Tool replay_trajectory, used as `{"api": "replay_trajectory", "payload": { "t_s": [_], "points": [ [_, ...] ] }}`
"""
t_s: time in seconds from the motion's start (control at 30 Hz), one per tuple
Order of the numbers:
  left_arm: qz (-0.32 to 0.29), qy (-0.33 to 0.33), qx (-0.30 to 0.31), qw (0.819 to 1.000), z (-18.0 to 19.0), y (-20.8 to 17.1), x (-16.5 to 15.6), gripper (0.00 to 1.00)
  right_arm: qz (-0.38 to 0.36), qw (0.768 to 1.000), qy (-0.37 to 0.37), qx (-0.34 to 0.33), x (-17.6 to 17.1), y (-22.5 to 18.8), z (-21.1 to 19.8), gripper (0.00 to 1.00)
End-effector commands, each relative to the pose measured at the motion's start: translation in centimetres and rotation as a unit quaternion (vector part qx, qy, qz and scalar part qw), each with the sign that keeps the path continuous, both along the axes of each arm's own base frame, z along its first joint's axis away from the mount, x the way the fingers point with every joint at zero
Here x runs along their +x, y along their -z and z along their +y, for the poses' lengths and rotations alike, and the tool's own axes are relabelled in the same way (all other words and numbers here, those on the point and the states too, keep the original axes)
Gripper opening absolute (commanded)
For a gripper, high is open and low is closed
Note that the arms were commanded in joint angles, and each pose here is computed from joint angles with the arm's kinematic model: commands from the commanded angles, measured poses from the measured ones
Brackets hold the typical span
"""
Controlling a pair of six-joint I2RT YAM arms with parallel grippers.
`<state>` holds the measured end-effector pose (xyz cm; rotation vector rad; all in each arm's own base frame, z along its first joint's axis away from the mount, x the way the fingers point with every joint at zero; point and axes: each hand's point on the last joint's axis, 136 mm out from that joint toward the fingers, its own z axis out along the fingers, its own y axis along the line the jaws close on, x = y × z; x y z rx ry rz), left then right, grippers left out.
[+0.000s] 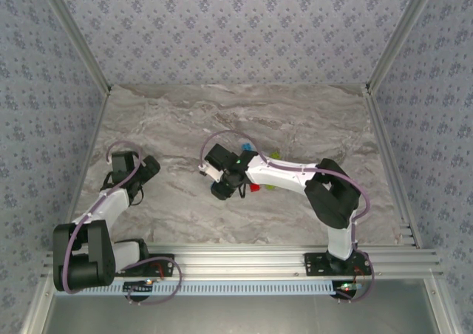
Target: Assemble a carrot with lego
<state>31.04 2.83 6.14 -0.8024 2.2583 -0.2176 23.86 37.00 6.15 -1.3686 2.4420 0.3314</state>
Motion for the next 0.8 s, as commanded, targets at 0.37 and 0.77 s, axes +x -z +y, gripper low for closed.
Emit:
{"api": "replay_trajectory", "payload": {
  "t_s": [0.37, 0.77],
  "points": [
    [-0.018, 0.003, 0.001, 1.0, 0.2, -1.4, 1.2, 0.97, 0.083, 0.989, -0.022, -0.121, -4.8, 8.3, -4.0, 0.31],
    [-0.017, 0.004, 0.0, 1.0, 0.2, -1.3, 1.2, 0.97, 0.078, 0.994, -0.016, -0.069, -3.9, 5.7, -4.5, 0.29]
  ]
}}
